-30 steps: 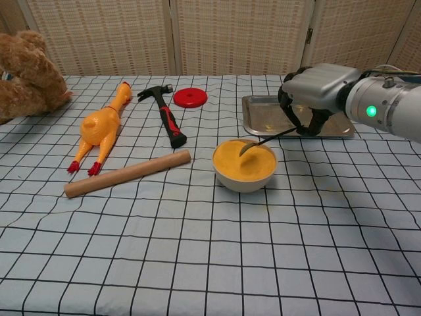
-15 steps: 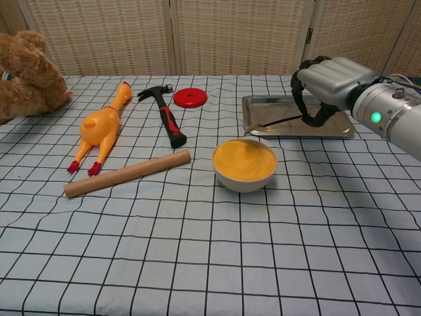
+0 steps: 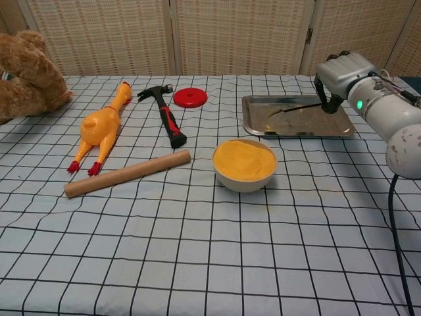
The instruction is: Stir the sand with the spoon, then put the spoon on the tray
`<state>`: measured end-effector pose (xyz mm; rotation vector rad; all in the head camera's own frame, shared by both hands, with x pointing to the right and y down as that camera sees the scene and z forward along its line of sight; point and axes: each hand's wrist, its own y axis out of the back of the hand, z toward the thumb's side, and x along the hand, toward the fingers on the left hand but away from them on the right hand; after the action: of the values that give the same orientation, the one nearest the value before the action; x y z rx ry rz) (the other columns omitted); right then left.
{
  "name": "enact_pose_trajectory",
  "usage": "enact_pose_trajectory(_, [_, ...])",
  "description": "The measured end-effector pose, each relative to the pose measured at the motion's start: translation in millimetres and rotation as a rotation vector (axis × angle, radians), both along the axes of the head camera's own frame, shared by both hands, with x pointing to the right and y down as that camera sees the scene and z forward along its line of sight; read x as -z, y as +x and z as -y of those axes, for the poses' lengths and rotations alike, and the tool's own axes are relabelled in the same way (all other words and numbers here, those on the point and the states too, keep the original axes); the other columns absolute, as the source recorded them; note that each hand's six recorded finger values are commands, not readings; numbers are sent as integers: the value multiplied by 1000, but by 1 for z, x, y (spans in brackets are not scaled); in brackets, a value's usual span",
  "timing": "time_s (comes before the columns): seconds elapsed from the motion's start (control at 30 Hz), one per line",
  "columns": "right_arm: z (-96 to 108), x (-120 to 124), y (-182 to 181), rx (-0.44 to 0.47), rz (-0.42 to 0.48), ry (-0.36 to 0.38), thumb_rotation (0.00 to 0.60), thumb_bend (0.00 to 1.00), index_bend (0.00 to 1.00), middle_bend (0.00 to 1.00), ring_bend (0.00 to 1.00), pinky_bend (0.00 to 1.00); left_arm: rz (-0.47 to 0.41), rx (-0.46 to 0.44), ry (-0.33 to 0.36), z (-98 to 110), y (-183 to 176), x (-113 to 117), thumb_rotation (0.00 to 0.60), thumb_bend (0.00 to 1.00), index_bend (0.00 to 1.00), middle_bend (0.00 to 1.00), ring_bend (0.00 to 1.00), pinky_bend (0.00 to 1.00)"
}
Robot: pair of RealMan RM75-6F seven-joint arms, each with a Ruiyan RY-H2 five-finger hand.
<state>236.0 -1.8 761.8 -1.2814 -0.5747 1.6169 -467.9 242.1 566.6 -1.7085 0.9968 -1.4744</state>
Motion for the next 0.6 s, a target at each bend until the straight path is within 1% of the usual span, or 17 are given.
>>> enact_pose_trajectory(0.07, [6, -5, 1, -25, -20, -4, 600, 896, 875, 199, 0, 0, 1, 2, 0, 0, -1, 0, 600, 448, 0, 0, 0, 177])
enact_pose_trajectory(0.1, [7, -7, 1, -36, -24, -8, 600, 896, 819, 199, 0, 0, 3, 5, 0, 0, -1, 0, 600, 448, 0, 0, 0, 177])
enact_pose_trajectory(0.17, [8, -13, 0, -61, -26, -29, 600, 896, 643, 197, 0, 0, 5, 8, 1, 1, -3, 0, 600, 448, 0, 0, 0, 177])
enact_pose_trajectory(0.2, [8, -16, 0, -73, -24, -41, 600, 894, 491, 186, 0, 0, 6, 9, -1, 1, -3, -1, 600, 448, 0, 0, 0, 177])
enact_pose_trajectory(0.23, [7, -19, -1, -83, -20, -55, 600, 877, 362, 165, 0, 0, 6, 9, -2, 1, -3, -1, 600, 448, 0, 0, 0, 177])
enact_pose_trajectory(0.27, [6, -22, -2, -95, -14, -72, 600, 850, 269, 141, 0, 0, 6, 9, -4, 1, -3, -1, 600, 448, 0, 0, 0, 177])
enact_pose_trajectory(0.33, [6, -25, -3, -112, -6, -90, 600, 736, 89, 93, 0, 0, 6, 8, -7, 1, -3, -2, 600, 448, 0, 0, 0, 177])
enact_pose_trajectory(0.37, [6, -26, -3, -123, 1, -99, 600, 698, 55, 84, 0, 0, 7, 7, -9, 1, -3, -2, 600, 448, 0, 0, 0, 177])
enact_pose_trajectory(0.4, [6, -27, -3, -131, 8, -104, 600, 638, 15, 71, 0, 0, 6, 7, -10, 1, -3, -2, 600, 448, 0, 0, 0, 177])
enact_pose_trajectory(0.43, [7, -26, -3, -137, 14, -106, 600, 586, 0, 62, 0, 0, 6, 6, -9, 1, -2, -2, 600, 448, 0, 0, 0, 178])
enact_pose_trajectory(0.53, [10, -24, -1, -147, 34, -103, 600, 468, 0, 46, 0, 0, 7, 6, -4, 1, -2, -1, 600, 449, 0, 0, 0, 178])
enact_pose_trajectory(0.6, [13, -21, 2, -151, 48, -96, 600, 427, 0, 38, 0, 0, 7, 5, -4, 0, -2, -1, 600, 448, 0, 0, 0, 178])
